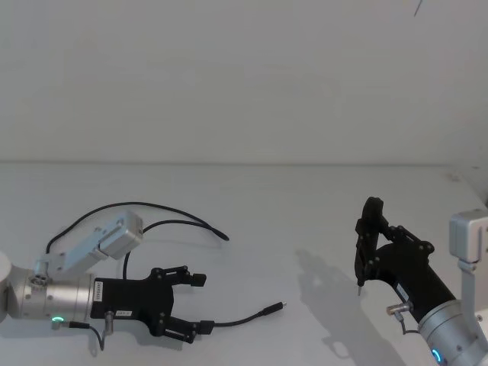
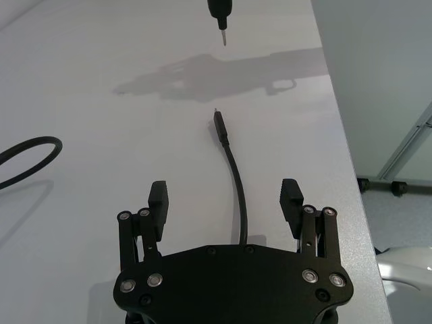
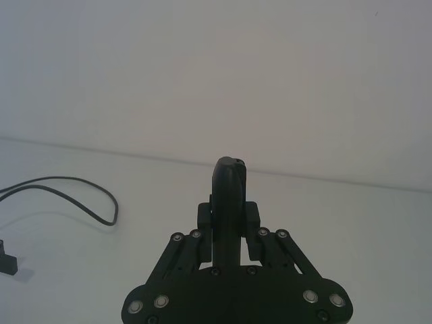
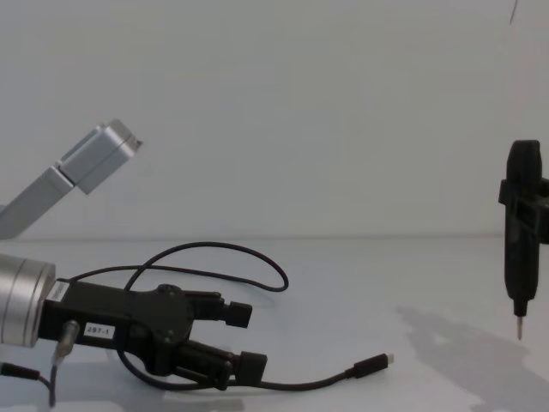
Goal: Pick up the data cable with the one hand.
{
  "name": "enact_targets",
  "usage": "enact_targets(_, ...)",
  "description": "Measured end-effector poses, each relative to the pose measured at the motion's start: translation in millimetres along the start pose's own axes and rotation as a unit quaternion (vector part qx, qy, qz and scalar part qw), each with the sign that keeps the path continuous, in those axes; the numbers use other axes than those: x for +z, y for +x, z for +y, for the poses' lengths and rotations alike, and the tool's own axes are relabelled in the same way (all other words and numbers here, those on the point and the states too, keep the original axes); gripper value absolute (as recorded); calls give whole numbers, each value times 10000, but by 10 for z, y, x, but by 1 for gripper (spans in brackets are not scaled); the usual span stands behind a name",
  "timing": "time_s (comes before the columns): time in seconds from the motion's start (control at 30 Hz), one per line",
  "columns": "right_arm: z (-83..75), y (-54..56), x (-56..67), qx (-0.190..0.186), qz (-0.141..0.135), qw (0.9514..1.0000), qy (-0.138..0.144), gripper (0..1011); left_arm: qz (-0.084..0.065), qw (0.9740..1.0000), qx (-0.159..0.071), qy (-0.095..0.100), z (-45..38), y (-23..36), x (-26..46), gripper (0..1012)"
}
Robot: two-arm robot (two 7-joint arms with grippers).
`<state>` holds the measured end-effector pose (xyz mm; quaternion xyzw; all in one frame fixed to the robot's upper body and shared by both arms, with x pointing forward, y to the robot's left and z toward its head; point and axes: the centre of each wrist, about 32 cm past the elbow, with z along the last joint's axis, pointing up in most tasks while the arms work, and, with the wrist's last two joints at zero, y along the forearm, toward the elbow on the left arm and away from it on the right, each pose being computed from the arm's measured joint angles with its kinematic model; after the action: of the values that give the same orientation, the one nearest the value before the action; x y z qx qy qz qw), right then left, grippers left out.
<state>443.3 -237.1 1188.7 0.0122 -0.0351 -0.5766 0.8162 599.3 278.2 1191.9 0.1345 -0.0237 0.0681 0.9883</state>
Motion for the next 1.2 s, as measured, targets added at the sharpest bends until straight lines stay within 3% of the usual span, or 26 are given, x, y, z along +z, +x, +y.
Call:
enact_targets(0.6,0,0,0,0,0,10000,0,279,88,9999,29,94,80,4,23,1001)
enact_targets(1.2,0,0,0,0,0,10000,0,279,131,9995,-160,256,58,-9,27,1001)
